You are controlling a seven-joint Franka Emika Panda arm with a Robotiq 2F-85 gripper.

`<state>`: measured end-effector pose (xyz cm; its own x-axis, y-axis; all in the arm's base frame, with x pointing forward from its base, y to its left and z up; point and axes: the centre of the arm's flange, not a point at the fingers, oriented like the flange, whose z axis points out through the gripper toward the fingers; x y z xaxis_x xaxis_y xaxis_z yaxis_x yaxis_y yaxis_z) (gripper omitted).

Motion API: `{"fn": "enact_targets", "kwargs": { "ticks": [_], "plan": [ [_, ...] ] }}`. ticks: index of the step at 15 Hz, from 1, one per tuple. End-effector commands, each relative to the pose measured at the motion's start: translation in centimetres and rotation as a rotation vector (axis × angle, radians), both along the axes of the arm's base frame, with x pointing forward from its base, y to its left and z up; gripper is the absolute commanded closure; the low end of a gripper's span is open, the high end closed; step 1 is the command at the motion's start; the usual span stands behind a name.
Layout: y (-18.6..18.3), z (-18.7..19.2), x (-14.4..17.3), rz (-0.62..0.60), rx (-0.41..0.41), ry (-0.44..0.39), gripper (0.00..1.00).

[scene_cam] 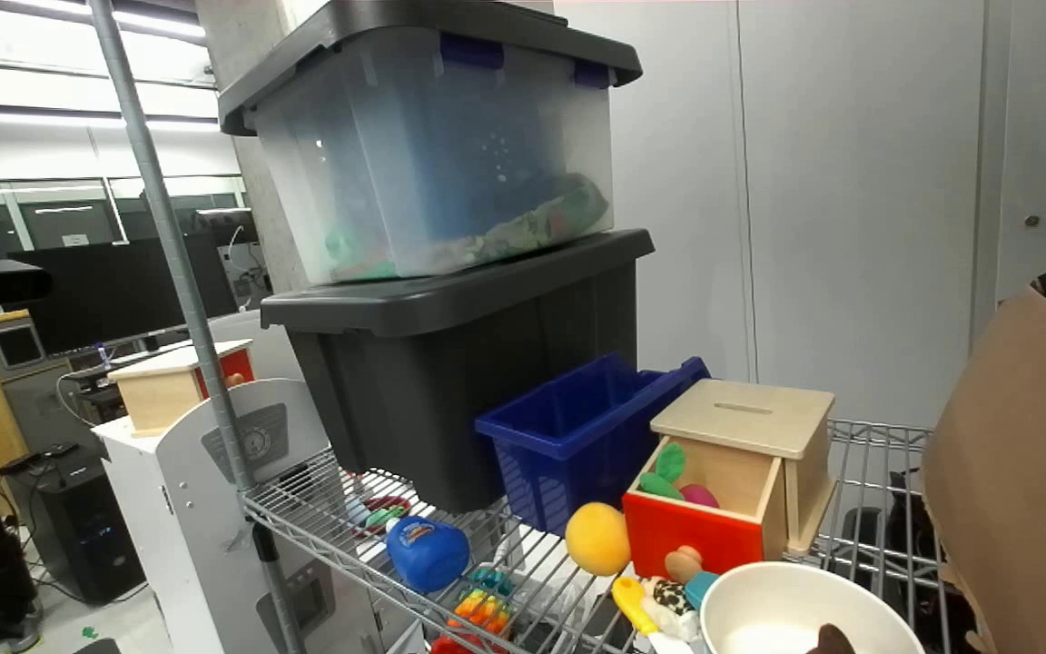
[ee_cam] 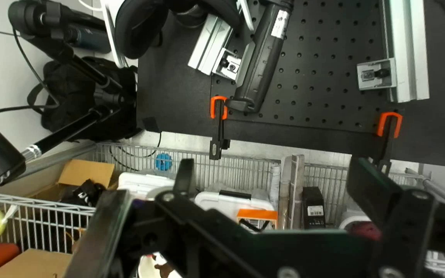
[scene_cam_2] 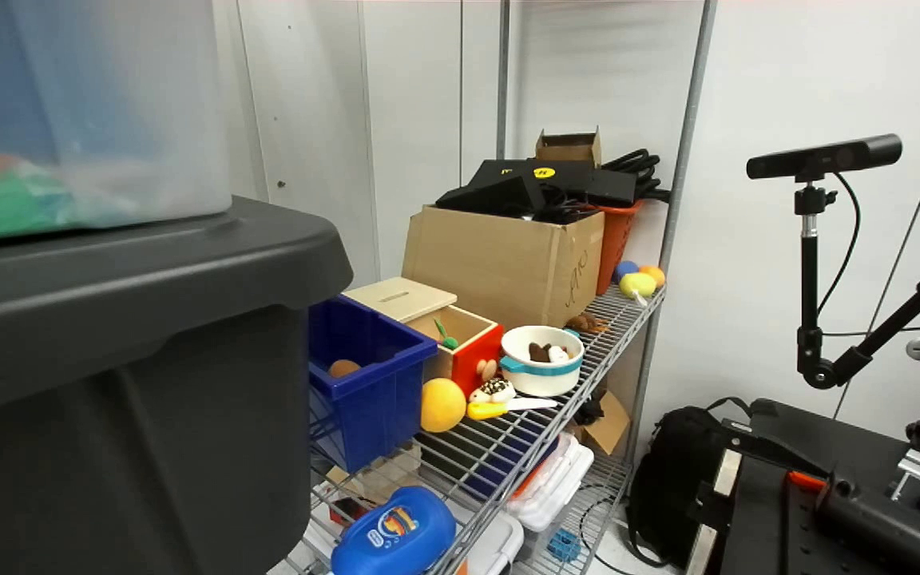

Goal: Pick up the white object and put it in the chest drawer

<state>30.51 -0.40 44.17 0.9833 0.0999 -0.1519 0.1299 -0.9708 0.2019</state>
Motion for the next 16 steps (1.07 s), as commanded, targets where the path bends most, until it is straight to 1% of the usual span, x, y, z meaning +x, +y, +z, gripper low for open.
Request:
{"fn": "enact_targets", "kwargs": {
  "ticks": [1,4,6,7,8,12,14,16],
  "plan": [
    [-1.3,0.4,1.0,0.075,0.021,-0.071,0.0],
    [-2.0,0.5,1.6,0.125,0.061,-0.125,0.0],
    [-2.4,0.4,2.1,0.141,0.08,-0.144,0.0],
    [-2.6,0.4,2.5,0.131,0.094,-0.147,0.0],
    [-3.1,0.2,3.1,0.075,0.106,-0.122,0.0],
    [-4.6,-0.7,5.2,-0.051,0.154,-0.095,0.0],
    [-4.9,-1.1,6.0,-0.1,0.186,-0.082,0.0],
    [-4.5,-1.1,6.9,-0.125,0.196,-0.066,0.0]
  ]
}}
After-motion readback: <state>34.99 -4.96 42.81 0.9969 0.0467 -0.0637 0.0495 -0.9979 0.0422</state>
